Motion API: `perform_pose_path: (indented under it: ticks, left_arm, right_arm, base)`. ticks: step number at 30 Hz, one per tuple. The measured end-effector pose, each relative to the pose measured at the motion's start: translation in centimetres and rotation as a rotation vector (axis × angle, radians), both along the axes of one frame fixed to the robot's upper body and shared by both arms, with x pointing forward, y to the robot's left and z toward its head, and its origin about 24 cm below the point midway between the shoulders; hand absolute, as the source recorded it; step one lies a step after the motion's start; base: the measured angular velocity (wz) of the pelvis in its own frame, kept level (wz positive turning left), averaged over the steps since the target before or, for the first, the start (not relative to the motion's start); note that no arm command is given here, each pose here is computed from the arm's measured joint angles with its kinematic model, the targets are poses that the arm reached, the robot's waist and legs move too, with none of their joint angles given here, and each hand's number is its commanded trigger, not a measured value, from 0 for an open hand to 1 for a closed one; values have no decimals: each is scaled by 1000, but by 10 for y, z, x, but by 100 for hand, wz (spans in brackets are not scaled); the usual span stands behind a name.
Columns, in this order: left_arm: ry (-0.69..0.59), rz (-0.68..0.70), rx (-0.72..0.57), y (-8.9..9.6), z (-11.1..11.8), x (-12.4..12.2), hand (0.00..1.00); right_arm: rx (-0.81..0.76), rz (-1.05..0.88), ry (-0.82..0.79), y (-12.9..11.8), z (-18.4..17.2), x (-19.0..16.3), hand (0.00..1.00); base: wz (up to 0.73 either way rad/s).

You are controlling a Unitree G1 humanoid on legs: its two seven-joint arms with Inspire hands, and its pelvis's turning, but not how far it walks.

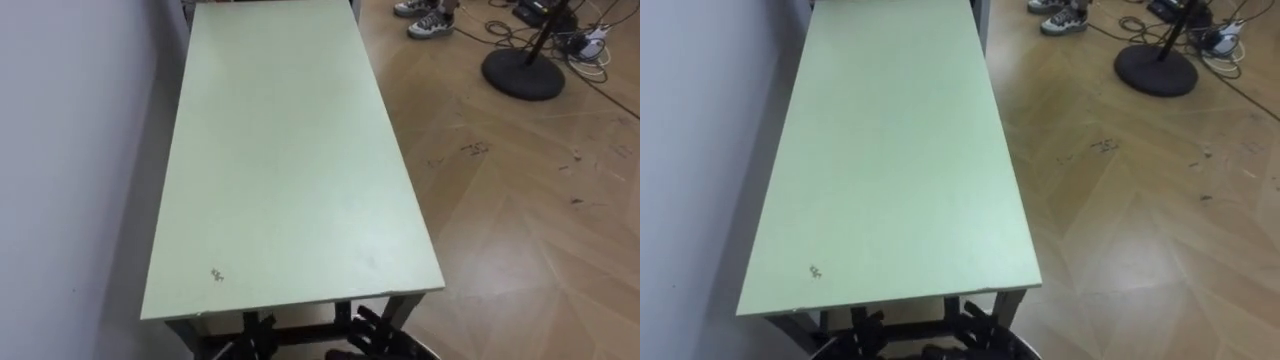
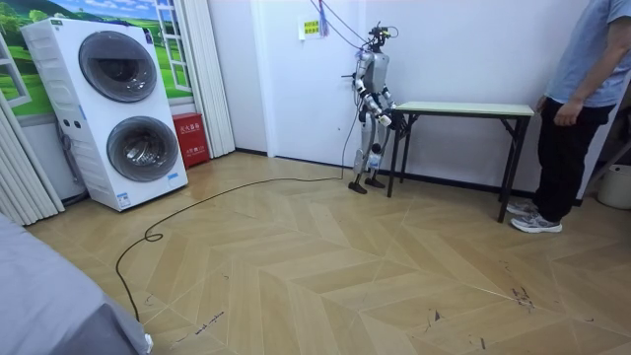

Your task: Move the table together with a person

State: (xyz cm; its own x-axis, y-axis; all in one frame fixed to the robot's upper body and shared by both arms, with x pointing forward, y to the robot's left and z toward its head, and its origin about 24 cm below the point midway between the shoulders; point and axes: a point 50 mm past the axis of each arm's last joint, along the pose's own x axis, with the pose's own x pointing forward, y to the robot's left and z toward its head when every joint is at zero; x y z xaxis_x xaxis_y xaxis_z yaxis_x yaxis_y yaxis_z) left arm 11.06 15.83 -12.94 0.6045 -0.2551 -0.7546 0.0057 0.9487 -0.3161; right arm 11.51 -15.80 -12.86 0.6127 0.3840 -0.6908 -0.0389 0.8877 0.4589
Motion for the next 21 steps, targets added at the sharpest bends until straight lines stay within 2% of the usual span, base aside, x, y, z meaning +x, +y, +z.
perform_pose_path:
  ticks: [7,12,21]
  left_arm:
    - [59,39,68,16,-13,-9,0]
    - [169,107,146,31,-25,-28,0]
    - [257,209,228,39,-34,-49,0]
  right_arm:
    - [-160,13,121,-24,-17,-16,0]
    - [-236,-13,183,-33,-25,-27,0]
    - [-334,-108,374,-47,-40,-64,0]
  base:
    - [0]
    - [-2]
    - [2]
